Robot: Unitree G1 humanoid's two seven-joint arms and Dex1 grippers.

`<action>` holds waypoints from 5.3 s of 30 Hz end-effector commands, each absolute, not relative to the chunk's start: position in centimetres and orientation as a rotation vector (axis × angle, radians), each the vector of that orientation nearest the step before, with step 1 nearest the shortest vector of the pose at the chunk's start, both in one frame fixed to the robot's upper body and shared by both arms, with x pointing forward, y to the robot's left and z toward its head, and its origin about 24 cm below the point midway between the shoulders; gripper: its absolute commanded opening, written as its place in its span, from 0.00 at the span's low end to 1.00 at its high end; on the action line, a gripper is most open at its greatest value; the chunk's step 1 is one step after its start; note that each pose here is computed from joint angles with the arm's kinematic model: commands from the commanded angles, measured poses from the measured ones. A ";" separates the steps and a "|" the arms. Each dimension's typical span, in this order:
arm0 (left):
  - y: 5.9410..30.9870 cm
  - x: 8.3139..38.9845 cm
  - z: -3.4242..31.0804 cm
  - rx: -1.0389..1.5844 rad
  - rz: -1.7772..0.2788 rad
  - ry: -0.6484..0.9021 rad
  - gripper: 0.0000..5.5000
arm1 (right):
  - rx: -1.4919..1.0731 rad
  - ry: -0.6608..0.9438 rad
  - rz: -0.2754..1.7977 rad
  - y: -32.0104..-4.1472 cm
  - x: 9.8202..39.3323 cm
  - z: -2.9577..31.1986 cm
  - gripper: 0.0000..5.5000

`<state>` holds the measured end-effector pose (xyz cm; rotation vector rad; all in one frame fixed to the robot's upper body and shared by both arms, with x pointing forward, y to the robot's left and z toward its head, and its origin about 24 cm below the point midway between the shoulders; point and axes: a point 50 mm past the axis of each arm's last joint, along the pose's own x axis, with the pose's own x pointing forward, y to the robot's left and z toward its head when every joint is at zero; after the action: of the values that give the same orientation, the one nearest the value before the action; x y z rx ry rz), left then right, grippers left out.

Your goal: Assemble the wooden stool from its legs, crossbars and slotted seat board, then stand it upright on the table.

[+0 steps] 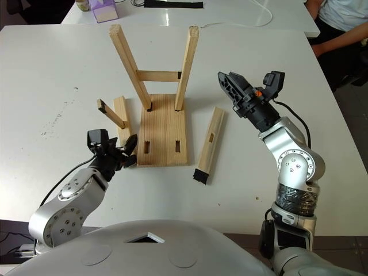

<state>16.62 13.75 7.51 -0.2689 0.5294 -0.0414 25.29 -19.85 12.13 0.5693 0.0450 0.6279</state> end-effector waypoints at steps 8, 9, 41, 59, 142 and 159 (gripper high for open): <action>14.6 17.7 5.5 -0.121 0.055 0.693 0.65 | 0.582 0.027 0.634 -19.2 25.5 12.1 0.51; 14.6 17.5 5.4 -0.113 0.047 0.715 0.65 | 0.585 0.027 0.631 -19.1 25.4 12.0 0.51; 24.8 28.9 24.5 -0.335 0.186 -0.168 0.37 | 0.112 -0.313 0.252 -20.9 32.5 25.6 0.51; 13.6 25.6 25.6 -0.204 -1.160 -0.359 0.37 | 0.218 -0.199 1.324 -15.6 33.0 30.1 0.51; 22.1 22.1 9.2 -0.590 0.044 -0.134 0.59 | -0.110 0.206 1.631 -17.6 26.3 20.8 0.37; 21.2 21.5 8.3 -0.617 0.053 -0.117 0.59 | -0.125 0.189 1.547 -17.3 27.6 20.8 0.37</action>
<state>21.81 21.25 8.41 -0.6255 -0.1240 0.0380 27.15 -17.53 19.75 -0.0623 0.2167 1.5772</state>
